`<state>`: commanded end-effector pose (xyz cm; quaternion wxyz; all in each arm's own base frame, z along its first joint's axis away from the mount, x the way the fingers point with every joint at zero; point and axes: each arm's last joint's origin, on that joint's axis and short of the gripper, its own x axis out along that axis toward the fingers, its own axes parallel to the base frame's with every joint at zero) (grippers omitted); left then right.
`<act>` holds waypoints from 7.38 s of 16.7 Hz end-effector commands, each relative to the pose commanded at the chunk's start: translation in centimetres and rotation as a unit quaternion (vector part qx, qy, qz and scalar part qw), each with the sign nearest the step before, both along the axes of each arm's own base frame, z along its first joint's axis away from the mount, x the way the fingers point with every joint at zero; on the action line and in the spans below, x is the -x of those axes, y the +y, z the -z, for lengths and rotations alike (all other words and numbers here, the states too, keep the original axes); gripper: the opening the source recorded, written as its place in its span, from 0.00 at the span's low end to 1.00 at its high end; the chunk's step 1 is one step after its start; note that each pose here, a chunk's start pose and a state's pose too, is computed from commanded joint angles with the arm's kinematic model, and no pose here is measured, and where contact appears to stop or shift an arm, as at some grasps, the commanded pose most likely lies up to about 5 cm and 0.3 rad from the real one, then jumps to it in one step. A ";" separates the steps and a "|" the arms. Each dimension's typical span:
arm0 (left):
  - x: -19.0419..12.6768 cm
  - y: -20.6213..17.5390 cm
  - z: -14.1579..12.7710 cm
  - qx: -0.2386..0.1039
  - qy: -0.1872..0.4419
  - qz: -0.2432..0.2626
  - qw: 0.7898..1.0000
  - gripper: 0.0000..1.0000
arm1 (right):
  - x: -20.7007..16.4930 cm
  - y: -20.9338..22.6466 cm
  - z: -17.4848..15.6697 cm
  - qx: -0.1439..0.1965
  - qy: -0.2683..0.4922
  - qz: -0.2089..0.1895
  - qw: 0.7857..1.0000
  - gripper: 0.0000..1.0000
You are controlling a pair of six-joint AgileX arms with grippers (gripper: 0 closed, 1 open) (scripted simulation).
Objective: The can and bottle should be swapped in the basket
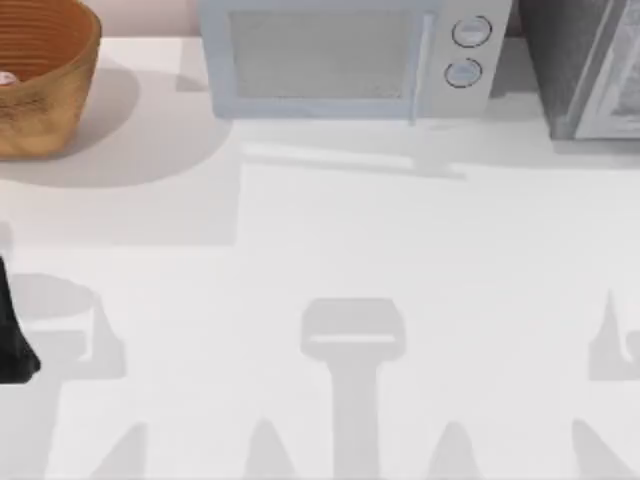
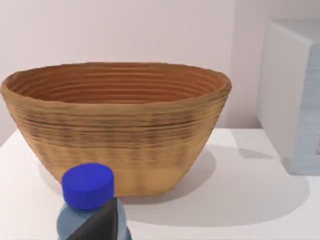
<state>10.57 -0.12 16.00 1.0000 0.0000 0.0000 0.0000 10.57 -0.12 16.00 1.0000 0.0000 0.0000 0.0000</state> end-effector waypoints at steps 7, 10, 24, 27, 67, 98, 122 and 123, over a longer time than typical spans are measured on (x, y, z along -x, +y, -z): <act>-0.3 0.3 -1.8 -0.001 0.053 -0.014 0.999 1.00 | 0.0 0.0 0.0 0.000 0.000 0.000 1.000 1.00; -1.2 0.6 -5.0 -0.003 0.103 -0.021 0.994 1.00 | 0.0 0.0 0.0 0.000 0.000 0.000 1.000 1.00; -23.0 5.2 -20.3 0.011 0.376 0.004 0.927 1.00 | 0.0 0.0 0.0 0.000 0.000 0.000 1.000 1.00; -29.4 6.9 -18.8 0.020 0.433 0.014 0.901 1.00 | 0.0 0.0 0.0 0.000 0.000 0.000 1.000 1.00; -43.9 10.2 3.3 0.057 0.591 0.052 0.803 0.85 | 0.0 0.0 0.0 0.000 0.000 0.000 1.000 1.00; -39.8 8.7 -9.1 0.039 0.517 0.015 0.855 0.00 | 0.0 0.0 0.0 0.000 0.000 0.000 1.000 1.00; -0.1 0.0 -1.9 -0.003 0.021 0.001 1.000 0.00 | 0.0 0.0 0.0 0.000 0.000 0.000 1.000 1.00; 0.0 0.0 -1.1 -0.002 0.012 0.000 1.000 0.00 | 0.0 0.0 0.0 0.000 0.000 0.000 1.000 1.00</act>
